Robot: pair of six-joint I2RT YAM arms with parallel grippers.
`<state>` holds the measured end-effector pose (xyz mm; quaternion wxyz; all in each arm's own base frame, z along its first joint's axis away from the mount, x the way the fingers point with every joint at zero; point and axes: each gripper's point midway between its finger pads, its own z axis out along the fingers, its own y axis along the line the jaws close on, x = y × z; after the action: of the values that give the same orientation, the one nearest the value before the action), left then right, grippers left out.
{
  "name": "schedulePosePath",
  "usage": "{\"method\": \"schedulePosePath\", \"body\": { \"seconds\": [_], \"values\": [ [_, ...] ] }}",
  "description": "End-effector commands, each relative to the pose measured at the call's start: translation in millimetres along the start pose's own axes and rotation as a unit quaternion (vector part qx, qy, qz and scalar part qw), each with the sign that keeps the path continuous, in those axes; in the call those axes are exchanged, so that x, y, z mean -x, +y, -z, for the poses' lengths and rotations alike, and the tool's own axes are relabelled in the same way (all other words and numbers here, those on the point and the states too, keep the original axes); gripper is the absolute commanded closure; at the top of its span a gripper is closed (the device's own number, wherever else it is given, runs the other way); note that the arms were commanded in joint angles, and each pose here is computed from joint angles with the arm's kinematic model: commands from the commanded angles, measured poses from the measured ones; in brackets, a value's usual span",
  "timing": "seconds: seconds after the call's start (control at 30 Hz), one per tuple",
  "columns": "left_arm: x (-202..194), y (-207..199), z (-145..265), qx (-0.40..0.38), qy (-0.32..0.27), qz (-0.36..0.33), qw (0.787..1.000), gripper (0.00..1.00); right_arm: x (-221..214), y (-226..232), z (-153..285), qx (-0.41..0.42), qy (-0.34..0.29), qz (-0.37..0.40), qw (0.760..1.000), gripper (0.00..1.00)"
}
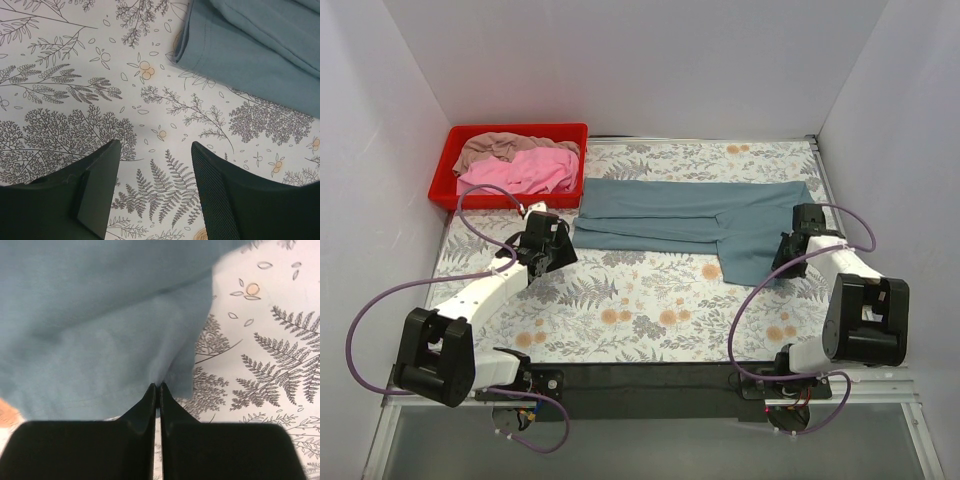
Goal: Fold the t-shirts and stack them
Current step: Fold the tshirt
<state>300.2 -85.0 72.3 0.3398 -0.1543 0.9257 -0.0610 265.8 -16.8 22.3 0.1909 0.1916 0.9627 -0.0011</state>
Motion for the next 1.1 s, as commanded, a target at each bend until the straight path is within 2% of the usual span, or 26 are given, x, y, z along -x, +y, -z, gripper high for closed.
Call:
{"method": "schedulePosePath", "body": {
  "seconds": [0.0,0.1,0.13,0.17,0.23,0.37,0.5,0.77,0.83,0.93,0.97,1.07],
  "values": [
    [17,-2,2,-0.001,-0.034,0.000,0.999,0.43,63,36,31,0.060,-0.059,0.006,0.996,0.99],
    [18,-1,2,0.003,-0.036,-0.001,0.999,0.44,97,58,44,0.098,-0.080,0.006,0.992,0.99],
    [18,0,2,0.003,-0.036,-0.002,0.999,0.43,125,68,59,0.112,-0.111,0.006,0.987,0.99],
    [17,1,2,0.005,-0.035,-0.001,0.999,0.43,133,74,53,0.120,-0.106,0.006,0.987,0.99],
    [16,2,1,0.008,-0.034,-0.002,0.999,0.44,169,88,66,0.138,-0.138,0.009,0.981,0.99],
    [13,3,-2,0.013,-0.030,-0.003,0.999,0.44,215,110,54,0.161,-0.162,0.005,0.973,0.99],
    [12,4,-4,0.014,-0.026,-0.004,1.000,0.44,243,119,34,0.162,-0.175,-0.001,0.971,0.99],
    [9,6,-7,0.019,-0.019,-0.006,1.000,0.44,261,126,-6,0.157,-0.168,-0.018,0.973,0.97],
    [7,4,-7,0.016,-0.017,-0.006,1.000,0.44,272,130,-3,0.164,-0.178,-0.021,0.970,0.93],
    [7,5,-8,0.016,-0.015,-0.006,1.000,0.44,283,138,0,0.179,-0.185,-0.023,0.966,0.80],
    [7,4,-8,0.016,-0.015,-0.007,1.000,0.44,288,139,5,0.182,-0.192,-0.020,0.964,0.70],
    [6,3,-8,0.012,-0.012,-0.007,1.000,0.44,289,132,23,0.183,-0.202,-0.019,0.962,0.52]
  ]
}}
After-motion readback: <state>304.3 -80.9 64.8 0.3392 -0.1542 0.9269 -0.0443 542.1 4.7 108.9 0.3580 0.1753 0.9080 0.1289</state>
